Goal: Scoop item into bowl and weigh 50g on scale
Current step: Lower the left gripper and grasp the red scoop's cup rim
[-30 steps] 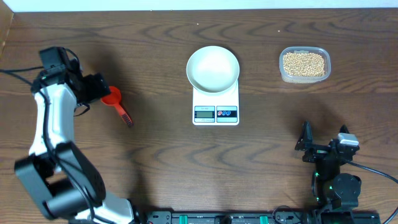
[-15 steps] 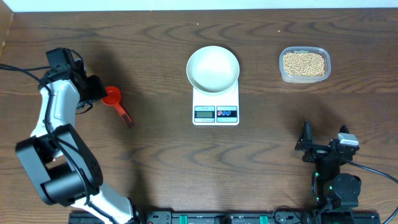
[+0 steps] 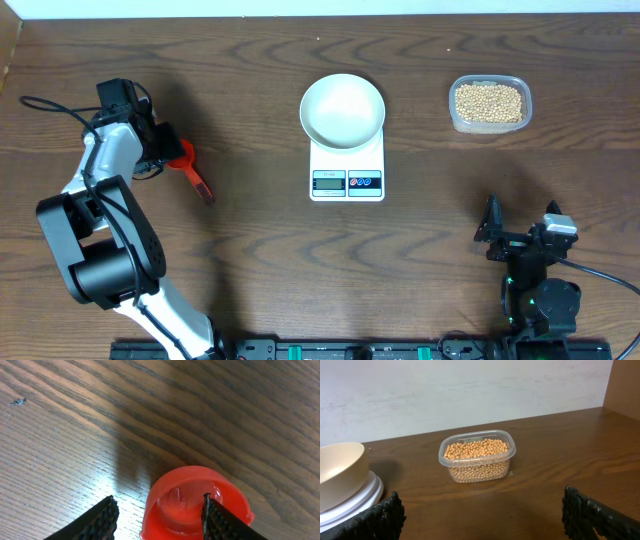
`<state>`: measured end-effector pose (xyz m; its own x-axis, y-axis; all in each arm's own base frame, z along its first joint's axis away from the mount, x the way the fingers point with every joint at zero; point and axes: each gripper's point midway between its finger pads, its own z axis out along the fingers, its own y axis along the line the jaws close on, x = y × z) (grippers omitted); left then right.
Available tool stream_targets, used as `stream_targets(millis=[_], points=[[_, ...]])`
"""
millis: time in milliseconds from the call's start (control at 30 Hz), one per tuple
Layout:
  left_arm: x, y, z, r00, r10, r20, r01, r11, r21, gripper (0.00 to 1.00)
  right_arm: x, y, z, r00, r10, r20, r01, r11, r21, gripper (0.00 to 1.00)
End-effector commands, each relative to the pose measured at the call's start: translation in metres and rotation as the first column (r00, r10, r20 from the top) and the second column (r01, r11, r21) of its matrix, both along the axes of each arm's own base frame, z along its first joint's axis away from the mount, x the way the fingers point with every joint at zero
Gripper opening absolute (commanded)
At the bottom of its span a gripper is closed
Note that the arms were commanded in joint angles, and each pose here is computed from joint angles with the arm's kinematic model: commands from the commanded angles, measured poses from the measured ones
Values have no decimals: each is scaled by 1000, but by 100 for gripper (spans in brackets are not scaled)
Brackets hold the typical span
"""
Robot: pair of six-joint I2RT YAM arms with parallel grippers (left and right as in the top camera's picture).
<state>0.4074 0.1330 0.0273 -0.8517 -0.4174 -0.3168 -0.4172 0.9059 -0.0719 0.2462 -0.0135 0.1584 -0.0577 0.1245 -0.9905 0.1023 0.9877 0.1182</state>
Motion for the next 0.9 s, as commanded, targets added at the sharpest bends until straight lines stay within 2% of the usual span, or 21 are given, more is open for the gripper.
stream_targets(millis=[0, 500, 767, 867], points=[[2, 3, -2, 1000, 10, 1, -10, 1000, 12, 52, 0, -2, -1, 1000, -11, -4, 11, 1000, -7, 99], [0, 3, -21, 1000, 10, -22, -10, 1000, 4, 51, 0, -2, -1, 1000, -11, -5, 11, 1000, -7, 99], [-1, 2, -29, 999, 10, -38, -10, 1000, -1, 36, 0, -2, -1, 1000, -11, -5, 11, 1000, -7, 99], [-1, 2, -29, 999, 9, -39, -9, 1000, -2, 23, 0, -2, -1, 1000, -11, -5, 11, 1000, -7, 99]])
